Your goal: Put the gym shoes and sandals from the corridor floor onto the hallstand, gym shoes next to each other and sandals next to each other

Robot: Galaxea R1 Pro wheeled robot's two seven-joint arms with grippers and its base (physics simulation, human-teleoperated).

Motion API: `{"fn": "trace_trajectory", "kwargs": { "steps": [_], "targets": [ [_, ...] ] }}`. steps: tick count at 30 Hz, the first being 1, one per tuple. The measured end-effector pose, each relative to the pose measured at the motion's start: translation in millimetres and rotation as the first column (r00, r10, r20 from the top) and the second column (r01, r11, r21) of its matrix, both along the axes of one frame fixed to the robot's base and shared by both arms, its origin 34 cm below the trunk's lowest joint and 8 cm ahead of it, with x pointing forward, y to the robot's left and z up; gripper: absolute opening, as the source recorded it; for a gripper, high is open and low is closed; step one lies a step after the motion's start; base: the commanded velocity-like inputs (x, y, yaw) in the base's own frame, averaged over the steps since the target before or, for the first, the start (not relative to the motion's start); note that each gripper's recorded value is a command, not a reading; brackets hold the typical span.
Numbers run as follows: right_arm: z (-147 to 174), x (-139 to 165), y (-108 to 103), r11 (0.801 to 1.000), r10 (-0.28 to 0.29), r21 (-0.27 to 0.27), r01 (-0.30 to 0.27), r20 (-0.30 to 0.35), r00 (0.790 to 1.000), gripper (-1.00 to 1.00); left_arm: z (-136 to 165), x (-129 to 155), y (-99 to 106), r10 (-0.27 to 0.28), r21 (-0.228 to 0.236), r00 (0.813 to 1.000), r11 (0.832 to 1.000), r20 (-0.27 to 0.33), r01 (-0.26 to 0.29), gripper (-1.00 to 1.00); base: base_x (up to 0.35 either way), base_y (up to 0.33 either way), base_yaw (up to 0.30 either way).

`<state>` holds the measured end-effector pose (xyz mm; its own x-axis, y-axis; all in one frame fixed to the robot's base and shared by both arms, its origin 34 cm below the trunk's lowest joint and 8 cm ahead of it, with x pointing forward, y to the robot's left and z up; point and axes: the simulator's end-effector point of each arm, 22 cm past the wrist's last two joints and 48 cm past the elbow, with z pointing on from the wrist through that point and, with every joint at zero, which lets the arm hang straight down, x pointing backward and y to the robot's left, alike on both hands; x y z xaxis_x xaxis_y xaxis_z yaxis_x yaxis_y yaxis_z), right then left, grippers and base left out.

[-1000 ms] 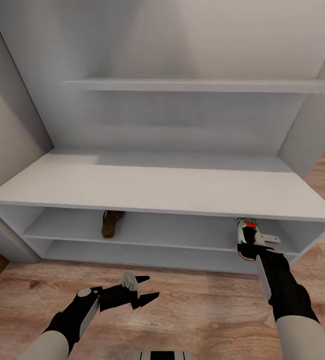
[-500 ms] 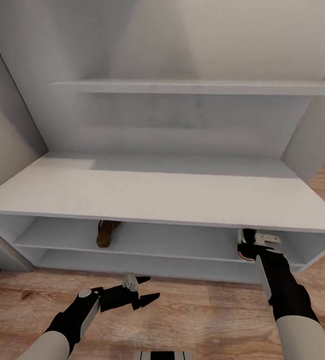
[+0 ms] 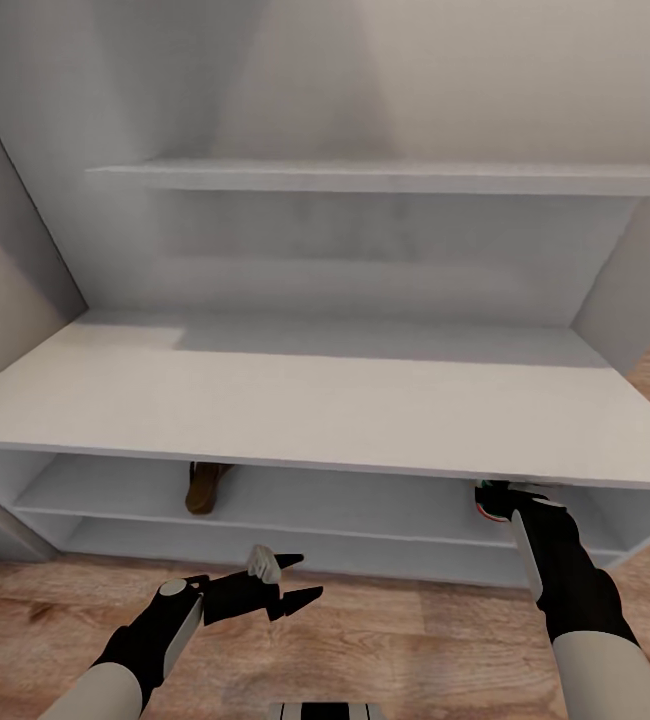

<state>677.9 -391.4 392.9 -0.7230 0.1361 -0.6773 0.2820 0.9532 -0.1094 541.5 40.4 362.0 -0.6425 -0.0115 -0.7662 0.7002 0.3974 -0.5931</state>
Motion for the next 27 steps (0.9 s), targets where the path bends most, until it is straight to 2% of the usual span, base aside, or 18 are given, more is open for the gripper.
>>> {"fn": "trace_trajectory", "kwargs": {
  "steps": [9, 10, 22, 27],
  "targets": [
    [0.0, 0.0, -0.1, 1.000, 0.000, 0.000, 0.000, 0.000, 1.000, -1.00, 0.1, 0.1, -0.1, 0.000, 0.000, 1.000, 1.000, 0.000, 0.000, 1.00, 0.006, 0.000, 0.000],
    [0.0, 0.0, -0.1, 1.000, 0.000, 0.000, 0.000, 0.000, 1.000, 1.00, 0.1, 0.1, -0.1, 0.000, 0.000, 1.000, 1.000, 0.000, 0.000, 1.00, 0.000, 0.000, 0.000],
    [-0.6, -0.4, -0.4, 1.000, -0.001, 0.001, 0.001, -0.002, 1.000, 1.00, 0.0, 0.1, 0.0, 0.001, 0.000, 1.000, 1.000, 0.000, -0.001, 1.00, -0.001, 0.000, 0.000],
    [-1.1, -0.5, -0.4, 1.000, -0.001, 0.001, 0.001, -0.002, 1.000, 1.00, -0.3, 0.2, 0.1, 0.001, 0.000, 1.000, 1.000, -0.001, -0.001, 1.00, -0.219, 0.000, 0.000]
  ]
}}
